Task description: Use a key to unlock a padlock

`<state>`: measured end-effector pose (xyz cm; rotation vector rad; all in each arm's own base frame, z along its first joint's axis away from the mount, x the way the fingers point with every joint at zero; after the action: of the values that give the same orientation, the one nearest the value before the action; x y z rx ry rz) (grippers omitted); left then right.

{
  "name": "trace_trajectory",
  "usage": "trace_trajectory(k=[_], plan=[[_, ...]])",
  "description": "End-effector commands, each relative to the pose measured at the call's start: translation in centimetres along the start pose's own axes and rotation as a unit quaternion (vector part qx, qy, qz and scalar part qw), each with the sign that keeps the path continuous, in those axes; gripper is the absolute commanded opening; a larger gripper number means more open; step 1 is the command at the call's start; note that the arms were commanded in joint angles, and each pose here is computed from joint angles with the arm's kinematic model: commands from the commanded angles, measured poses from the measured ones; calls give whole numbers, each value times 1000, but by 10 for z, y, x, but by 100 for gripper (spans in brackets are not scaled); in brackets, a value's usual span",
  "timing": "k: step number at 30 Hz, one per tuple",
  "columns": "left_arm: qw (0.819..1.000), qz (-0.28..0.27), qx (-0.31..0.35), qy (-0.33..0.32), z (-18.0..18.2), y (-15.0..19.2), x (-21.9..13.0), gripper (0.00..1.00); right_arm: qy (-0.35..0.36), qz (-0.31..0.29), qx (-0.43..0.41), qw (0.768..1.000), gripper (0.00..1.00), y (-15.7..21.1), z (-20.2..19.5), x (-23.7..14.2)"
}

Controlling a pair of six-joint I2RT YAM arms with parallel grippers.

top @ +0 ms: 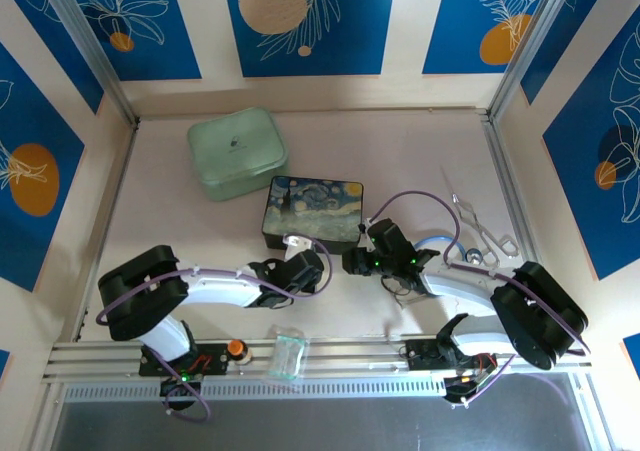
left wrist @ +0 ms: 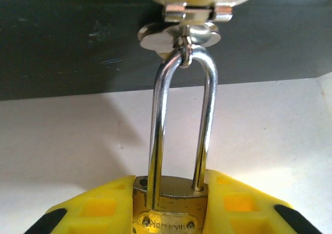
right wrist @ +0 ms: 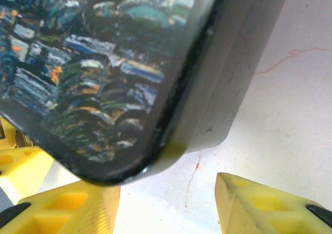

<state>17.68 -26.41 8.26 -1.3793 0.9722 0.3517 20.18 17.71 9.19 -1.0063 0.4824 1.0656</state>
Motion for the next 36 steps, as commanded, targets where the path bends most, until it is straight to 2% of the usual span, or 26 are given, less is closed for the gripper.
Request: trace_trajectory(k=[1, 7, 8, 12, 14, 15, 19, 24, 26, 29, 33, 35, 36], plan=[[998, 4, -5, 67, -12, 2, -7, 29, -5, -13, 6, 1000, 52, -2, -1, -4], [988, -4, -28, 154, -23, 0, -9, 47, -32, -7, 12, 999, 52, 2, 2, -3], [987, 0, -29, 156, -22, 2, -7, 48, -32, -7, 14, 999, 52, 2, 2, -3], [988, 7, -31, 151, -21, 4, -4, 61, -32, -5, 15, 999, 51, 4, 0, -4], [991, 9, -29, 130, -18, 3, -5, 58, -31, -6, 15, 999, 51, 4, -1, -6], [994, 8, -24, 110, -15, 1, -7, 50, -30, -9, 16, 999, 52, 5, -2, -7], [996, -6, 2, 84, -11, -5, -8, 29, -30, -15, 21, 999, 51, 5, -7, -10], [997, 4, 10, 75, -11, 0, 1, 28, -26, -18, 23, 999, 51, 6, -10, -12], [998, 6, 7, 64, -10, 1, 4, 22, -25, -17, 23, 999, 51, 7, -11, -12], [998, 7, 3, 58, -10, 2, 7, 23, -43, -12, 20, 999, 50, 9, -7, -11], [997, -3, -19, 77, -14, -8, -5, 34, -51, -12, 19, 998, 50, 12, -3, -10], [997, -9, -33, 70, -11, -15, -14, 43, -53, -14, 19, 998, 50, 12, -3, -10], [997, -9, -39, 61, -8, -18, -19, 45, -57, -15, 18, 998, 50, 12, -2, -10]])
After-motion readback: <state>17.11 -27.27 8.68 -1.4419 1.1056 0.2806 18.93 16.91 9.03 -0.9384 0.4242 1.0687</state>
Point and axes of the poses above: each hand's point on the last joint's axis, 136 mm out from that joint toward the fingers, its own x axis out along the fingers, its own z axis along the line the jaws close on, y = z × x, the point moved 7 cm from there along -x, back along the fingers, and after that the axes turned 10 degrees about x, right-handed, at the moved point
